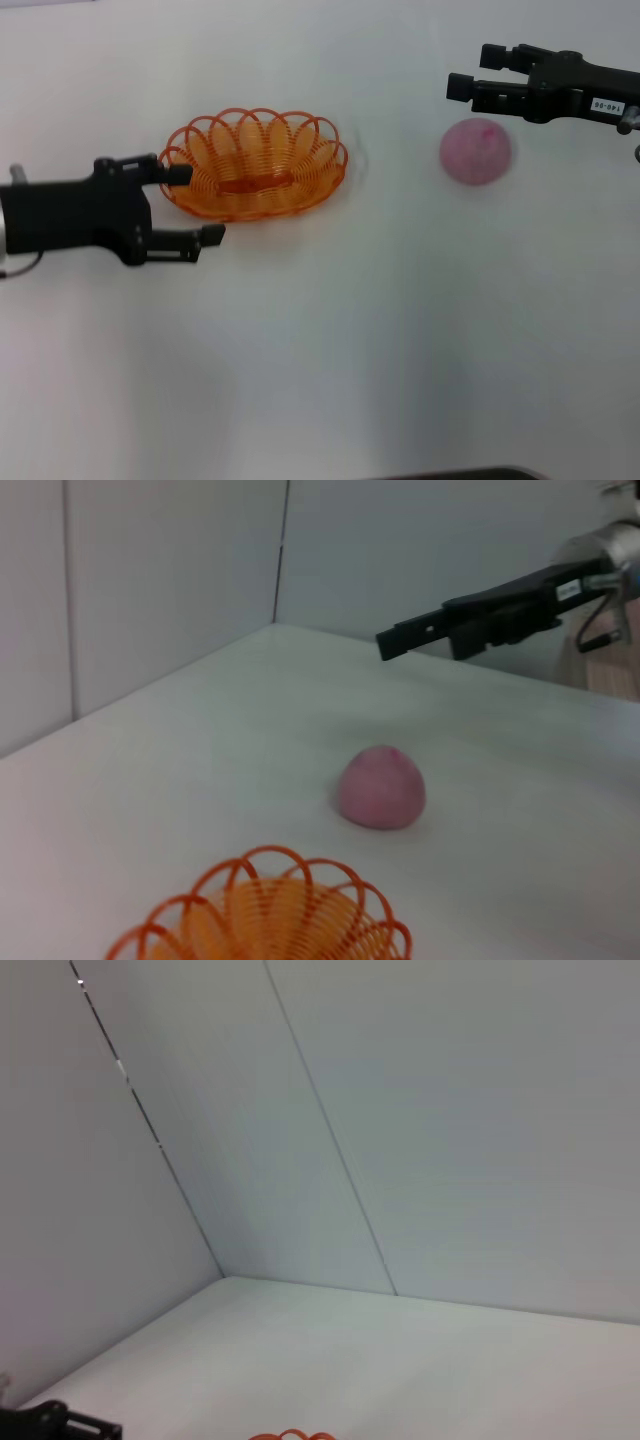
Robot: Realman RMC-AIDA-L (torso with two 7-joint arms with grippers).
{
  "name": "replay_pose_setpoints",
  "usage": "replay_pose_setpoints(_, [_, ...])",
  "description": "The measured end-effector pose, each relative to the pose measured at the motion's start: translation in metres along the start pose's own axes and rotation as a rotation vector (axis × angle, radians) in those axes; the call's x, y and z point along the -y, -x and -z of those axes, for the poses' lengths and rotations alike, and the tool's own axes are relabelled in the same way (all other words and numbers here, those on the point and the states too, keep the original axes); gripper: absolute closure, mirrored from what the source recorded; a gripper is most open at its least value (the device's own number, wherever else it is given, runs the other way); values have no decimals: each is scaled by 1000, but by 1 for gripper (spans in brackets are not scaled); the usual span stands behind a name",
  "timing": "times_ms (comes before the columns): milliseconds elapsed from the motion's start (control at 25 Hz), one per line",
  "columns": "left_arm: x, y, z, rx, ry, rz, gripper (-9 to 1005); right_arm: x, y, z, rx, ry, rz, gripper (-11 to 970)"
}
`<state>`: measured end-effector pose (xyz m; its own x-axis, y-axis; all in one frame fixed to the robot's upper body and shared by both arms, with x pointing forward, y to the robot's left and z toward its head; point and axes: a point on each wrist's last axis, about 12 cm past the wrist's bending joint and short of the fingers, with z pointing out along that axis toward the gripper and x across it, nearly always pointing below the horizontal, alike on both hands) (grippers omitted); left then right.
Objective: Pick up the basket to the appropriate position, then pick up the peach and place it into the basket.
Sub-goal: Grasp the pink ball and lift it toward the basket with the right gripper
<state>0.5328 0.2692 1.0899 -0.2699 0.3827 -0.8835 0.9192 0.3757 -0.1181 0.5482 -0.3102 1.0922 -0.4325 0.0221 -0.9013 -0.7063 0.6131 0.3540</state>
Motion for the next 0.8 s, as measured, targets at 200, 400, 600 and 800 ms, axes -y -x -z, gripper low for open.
replay_pose_setpoints(200, [12, -27, -1, 86, 7, 4, 120, 1, -4, 4, 1, -16, -10, 13])
replay_pose_setpoints(400, [22, -44, 0, 190, 19, 21, 120, 1, -10, 5, 1, -22, -20, 13])
replay_pose_setpoints(600, [28, -50, 1, 209, 23, 34, 120, 3, -10, 6, -1, -38, -18, 13])
replay_pose_setpoints(800, [32, -55, -1, 212, 26, 57, 120, 3, -5, 4, -11, -32, 0, 12])
